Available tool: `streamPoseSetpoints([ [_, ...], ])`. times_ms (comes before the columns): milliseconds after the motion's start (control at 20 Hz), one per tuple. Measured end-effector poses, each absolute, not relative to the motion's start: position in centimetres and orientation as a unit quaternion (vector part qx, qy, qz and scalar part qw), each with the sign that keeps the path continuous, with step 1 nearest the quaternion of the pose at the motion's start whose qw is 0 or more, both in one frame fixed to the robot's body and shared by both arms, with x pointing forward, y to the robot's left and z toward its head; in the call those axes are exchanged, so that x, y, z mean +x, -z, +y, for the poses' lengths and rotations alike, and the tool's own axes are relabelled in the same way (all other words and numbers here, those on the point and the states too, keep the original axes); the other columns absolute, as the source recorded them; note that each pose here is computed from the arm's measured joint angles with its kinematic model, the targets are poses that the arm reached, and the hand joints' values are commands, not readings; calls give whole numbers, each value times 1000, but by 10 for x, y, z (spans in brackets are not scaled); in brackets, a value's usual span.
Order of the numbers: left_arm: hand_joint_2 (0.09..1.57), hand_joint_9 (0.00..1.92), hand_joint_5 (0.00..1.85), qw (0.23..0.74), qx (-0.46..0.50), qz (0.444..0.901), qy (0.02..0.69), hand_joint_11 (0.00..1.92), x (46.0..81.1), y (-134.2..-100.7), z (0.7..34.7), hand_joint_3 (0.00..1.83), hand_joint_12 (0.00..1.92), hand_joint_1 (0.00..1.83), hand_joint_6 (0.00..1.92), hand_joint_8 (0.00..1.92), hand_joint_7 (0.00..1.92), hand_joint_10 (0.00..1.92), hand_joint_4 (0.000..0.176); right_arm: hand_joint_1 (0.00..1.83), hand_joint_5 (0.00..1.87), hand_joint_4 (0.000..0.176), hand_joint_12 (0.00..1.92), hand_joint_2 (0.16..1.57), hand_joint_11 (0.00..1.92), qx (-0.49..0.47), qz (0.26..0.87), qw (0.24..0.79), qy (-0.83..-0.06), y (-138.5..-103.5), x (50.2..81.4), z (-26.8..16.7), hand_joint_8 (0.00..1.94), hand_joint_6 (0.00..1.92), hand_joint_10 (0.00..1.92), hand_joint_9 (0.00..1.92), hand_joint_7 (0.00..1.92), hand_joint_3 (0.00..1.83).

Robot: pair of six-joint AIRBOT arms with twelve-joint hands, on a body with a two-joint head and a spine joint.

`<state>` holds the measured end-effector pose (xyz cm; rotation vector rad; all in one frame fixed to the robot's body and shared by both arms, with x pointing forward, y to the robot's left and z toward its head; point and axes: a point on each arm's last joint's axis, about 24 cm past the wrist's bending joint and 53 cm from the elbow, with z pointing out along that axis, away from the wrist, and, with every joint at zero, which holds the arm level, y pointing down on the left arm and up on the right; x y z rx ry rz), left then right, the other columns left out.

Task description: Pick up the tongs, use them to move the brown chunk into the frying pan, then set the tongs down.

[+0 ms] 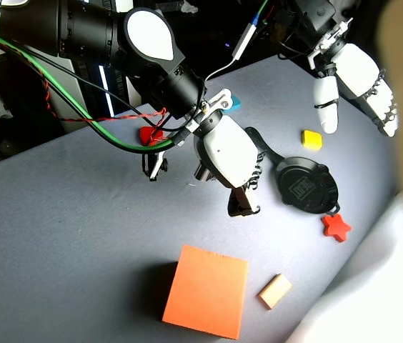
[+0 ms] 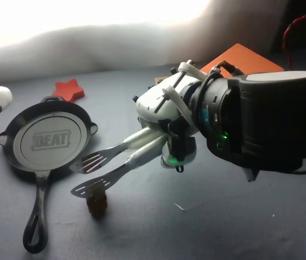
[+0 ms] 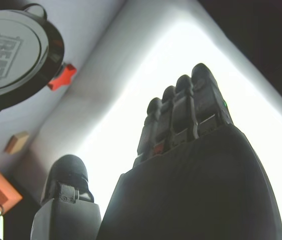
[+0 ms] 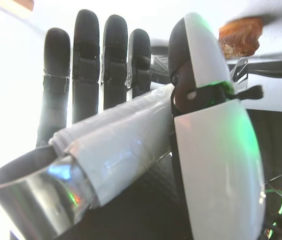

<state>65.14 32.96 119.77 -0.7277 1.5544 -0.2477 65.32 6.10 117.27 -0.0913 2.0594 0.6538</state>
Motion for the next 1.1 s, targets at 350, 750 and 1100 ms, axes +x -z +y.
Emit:
streamPoseSetpoints([
  [350,1183,35,27,646,-318,686,106,26,651,-1196,330,0,17,0,9,11,43,11,0,1016,808,0,1250,1158,320,-54,835,476,-272,-1182,644,55,0,5,0,844,868,5],
  [750,1180,39,17,642,-310,694,96,26,648,-1189,331,0,34,0,4,6,44,7,0,991,792,0,1274,1165,284,-75,833,480,-264,-1177,645,59,2,1,1,826,859,3],
  [1100,1188,33,21,644,-302,696,98,0,648,-1188,327,0,109,0,2,2,40,2,0,980,799,0,1285,1162,301,-80,827,491,-262,-1167,653,56,7,8,7,838,860,0],
])
